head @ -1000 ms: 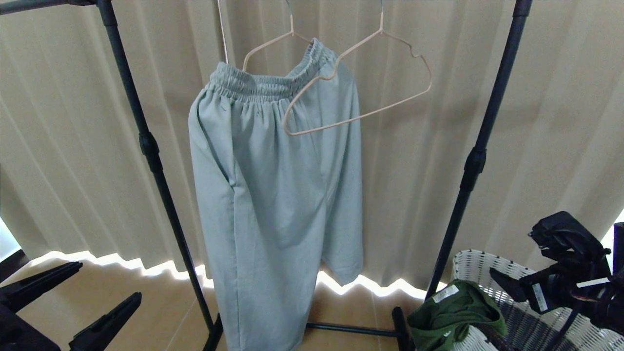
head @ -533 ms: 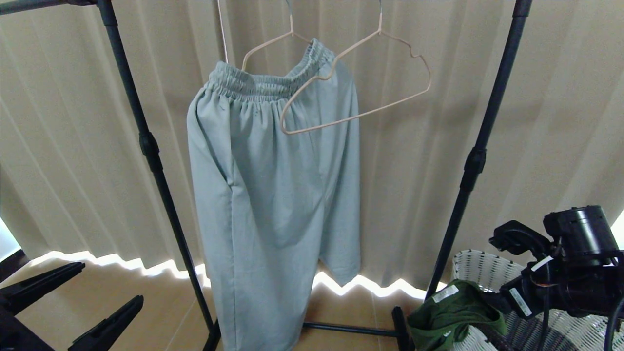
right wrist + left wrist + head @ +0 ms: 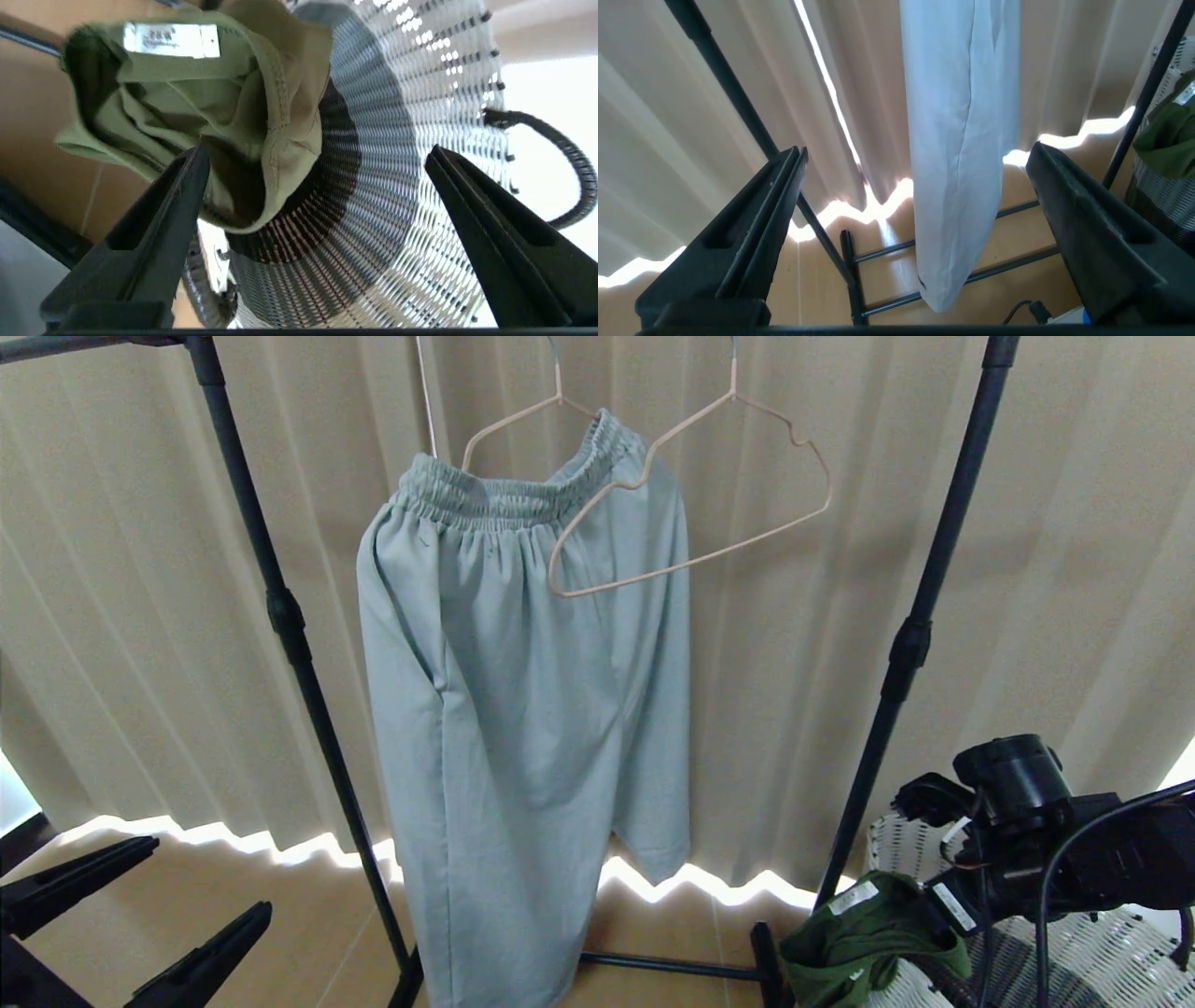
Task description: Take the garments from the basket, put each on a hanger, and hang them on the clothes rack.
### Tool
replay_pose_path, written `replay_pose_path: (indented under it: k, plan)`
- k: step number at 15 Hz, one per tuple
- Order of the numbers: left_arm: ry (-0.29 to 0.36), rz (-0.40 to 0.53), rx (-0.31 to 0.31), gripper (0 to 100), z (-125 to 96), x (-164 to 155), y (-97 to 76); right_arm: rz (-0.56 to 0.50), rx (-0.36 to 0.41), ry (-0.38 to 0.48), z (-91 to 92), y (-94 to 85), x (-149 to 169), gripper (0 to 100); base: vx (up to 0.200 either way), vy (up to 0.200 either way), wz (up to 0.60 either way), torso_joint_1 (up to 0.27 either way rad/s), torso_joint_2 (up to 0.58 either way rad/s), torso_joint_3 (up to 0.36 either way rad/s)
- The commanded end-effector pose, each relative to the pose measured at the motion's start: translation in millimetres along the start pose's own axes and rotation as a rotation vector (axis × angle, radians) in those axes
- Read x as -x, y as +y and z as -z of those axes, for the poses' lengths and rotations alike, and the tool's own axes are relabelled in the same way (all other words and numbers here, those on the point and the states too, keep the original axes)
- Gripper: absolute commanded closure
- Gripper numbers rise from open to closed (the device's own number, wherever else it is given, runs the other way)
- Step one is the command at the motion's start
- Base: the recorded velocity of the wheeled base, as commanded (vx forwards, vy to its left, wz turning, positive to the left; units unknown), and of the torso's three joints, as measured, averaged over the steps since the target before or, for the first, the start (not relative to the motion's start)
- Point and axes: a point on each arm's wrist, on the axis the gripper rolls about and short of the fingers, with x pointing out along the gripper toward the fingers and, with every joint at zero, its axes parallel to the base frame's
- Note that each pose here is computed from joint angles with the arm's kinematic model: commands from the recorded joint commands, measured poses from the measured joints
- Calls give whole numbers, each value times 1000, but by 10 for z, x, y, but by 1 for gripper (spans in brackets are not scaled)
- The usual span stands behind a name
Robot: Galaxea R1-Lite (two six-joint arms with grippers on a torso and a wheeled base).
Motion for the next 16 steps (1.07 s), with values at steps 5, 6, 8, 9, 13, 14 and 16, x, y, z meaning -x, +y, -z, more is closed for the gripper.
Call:
replay_pose_path:
  k: [5, 6, 8, 9, 13, 14, 16]
  plan:
    - [1, 0, -1, 0, 4, 0, -1, 31, -19, 77, 6, -53, -252, 0, 0, 0, 0, 0, 0, 0]
    - [1, 0, 1, 0, 4, 0, -1, 28, -16, 87, 7, -41, -290, 0, 0, 0, 0, 0, 0, 0]
    - [0, 0, 0, 0, 0, 0, 0, 27, -14, 93, -9, -34, -330, 0, 0, 0, 0, 0, 0, 0]
    - [0, 0, 0, 0, 0, 0, 0, 27, -13, 101, -26, -29, -379, 0, 0, 0, 0, 0, 0, 0]
    - [0, 0, 0, 0, 0, 0, 0, 28, -23, 106, -34, -57, -418, 100, 0, 0, 0, 0, 0, 0]
    - [0, 0, 0, 0, 0, 0, 0, 23, -23, 104, -36, -52, -417, 100, 0, 0, 0, 0, 0, 0]
    - [-2, 0, 0, 0, -5, -1, 1, 22, -29, 95, -40, -62, -389, 100, 0, 0, 0, 0, 0, 0]
